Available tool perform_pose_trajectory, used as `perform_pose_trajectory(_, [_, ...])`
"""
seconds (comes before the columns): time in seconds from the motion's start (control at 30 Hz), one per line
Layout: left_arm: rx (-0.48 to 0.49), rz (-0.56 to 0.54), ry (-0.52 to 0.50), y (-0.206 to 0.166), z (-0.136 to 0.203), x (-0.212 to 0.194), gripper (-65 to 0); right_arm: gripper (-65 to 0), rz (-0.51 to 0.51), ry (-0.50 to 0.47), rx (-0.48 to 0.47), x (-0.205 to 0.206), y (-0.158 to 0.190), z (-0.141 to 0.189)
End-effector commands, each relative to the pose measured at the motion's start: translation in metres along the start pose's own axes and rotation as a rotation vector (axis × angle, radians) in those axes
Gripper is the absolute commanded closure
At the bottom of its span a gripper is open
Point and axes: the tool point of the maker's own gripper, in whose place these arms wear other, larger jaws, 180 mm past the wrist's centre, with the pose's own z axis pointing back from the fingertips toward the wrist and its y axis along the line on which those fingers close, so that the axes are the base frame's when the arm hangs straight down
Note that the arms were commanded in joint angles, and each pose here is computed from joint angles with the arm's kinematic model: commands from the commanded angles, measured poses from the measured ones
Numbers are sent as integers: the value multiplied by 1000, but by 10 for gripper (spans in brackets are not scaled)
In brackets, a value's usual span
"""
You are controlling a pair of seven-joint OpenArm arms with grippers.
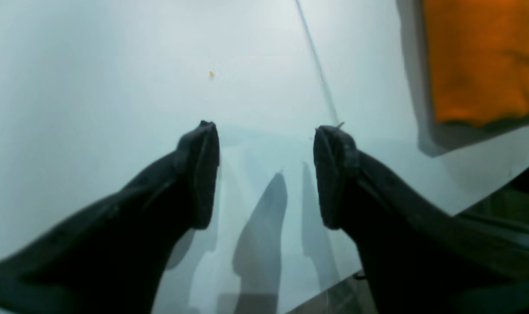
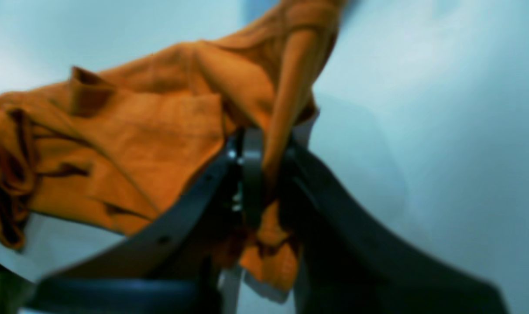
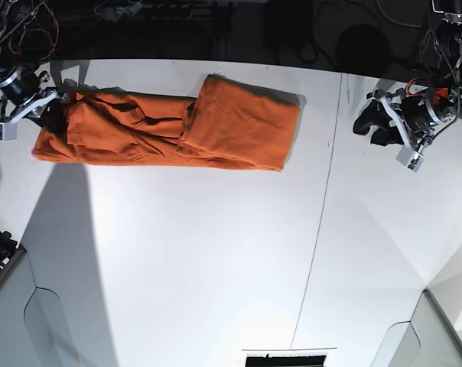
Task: Layout the t-shirt on the table in an organized manner, then fold the t-shirt properly
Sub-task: 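Release the fold with the left gripper and regrasp the folded end, then fold the strip end held by the right gripper over toward the left gripper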
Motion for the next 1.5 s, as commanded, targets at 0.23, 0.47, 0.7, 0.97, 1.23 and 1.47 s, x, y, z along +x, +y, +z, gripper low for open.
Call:
perform_pose_trajectory(0.23, [-131,-111,77,-63,-42,-20,-368,0,40,-114,99,43,35,10])
perform_pose_trajectory(0.47, [-211,-157,113,-101,-61,-29,-367,0,55,-163,177,56,72,18])
perform_pose_trajectory(0.7, [-248,-190,151,-117,-66,-41,-367,0,92,-220,307,66,126,21])
perform_pose_trajectory(0.97, [-262,-194,149,-122,-67,-42,-368,0,178,-150,492,34,223,-3])
perform_pose_trajectory(1.23, [-259,-199,143,-120,-67,-38,-368,-404,317,-45,639,-12,304,-13])
perform_pose_trajectory(1.47, [-247,-206,149,-115,-67,-35,-368,-402,343,-90,674,2,318,-10])
